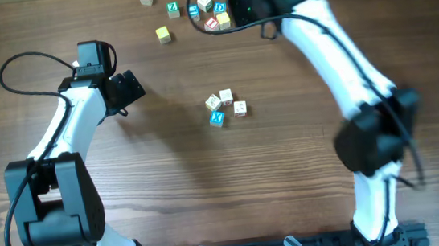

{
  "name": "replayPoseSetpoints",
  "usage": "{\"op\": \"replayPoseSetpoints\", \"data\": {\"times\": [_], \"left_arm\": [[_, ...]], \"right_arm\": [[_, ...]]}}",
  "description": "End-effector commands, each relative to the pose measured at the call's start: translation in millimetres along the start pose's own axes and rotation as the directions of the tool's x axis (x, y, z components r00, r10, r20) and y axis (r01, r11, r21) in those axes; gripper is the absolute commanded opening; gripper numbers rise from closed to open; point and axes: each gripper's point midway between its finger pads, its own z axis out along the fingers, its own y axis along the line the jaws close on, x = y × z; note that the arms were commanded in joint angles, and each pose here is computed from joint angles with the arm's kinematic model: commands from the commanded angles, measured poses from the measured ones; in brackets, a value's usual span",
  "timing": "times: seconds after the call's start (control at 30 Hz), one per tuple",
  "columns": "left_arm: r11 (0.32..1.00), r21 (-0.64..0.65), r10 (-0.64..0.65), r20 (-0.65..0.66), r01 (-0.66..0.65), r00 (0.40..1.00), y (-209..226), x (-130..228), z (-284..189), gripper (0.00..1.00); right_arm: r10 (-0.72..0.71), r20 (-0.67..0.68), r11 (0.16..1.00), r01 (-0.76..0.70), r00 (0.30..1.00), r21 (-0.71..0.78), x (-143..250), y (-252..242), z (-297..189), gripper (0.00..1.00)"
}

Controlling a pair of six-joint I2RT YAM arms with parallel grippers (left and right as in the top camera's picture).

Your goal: Form a circle

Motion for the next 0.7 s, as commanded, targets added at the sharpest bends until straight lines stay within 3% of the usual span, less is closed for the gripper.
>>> {"op": "replayPoseSetpoints", "data": {"times": [0.0,0.17,0.37,0.53,0.67], "left_arm": [[1.0,0.001,-0.016,0.026,0.016,1.0,1,-8,-7,1.0],[1.0,0.0,-0.016,0.027,0.016,1.0,1,-8,-7,1.0],[1.0,0.0,-0.016,0.027,0.016,1.0,1,-8,-7,1.0],[1.0,0.0,-0.016,0.027,0.016,1.0,1,-8,-7,1.0],[1.0,0.001,-0.016,0.026,0.016,1.0,1,-8,-7,1.0]], "right_arm": [[0.174,-0.054,0.983,-0.176,0.983,-0.049,16,8,-78,0.26],[0.307,-0.331,0.941,-0.336,0.892,-0.034,83,27,-101,0.25],[0.292,-0.553,0.945,-0.324,0.78,0.042,169,84,-68,0.25],[0.325,-0.601,0.934,-0.347,0.73,0.084,240,136,-25,0.22],[0.363,-0.585,0.922,-0.372,0.725,0.111,273,149,-2,0.22]]}}
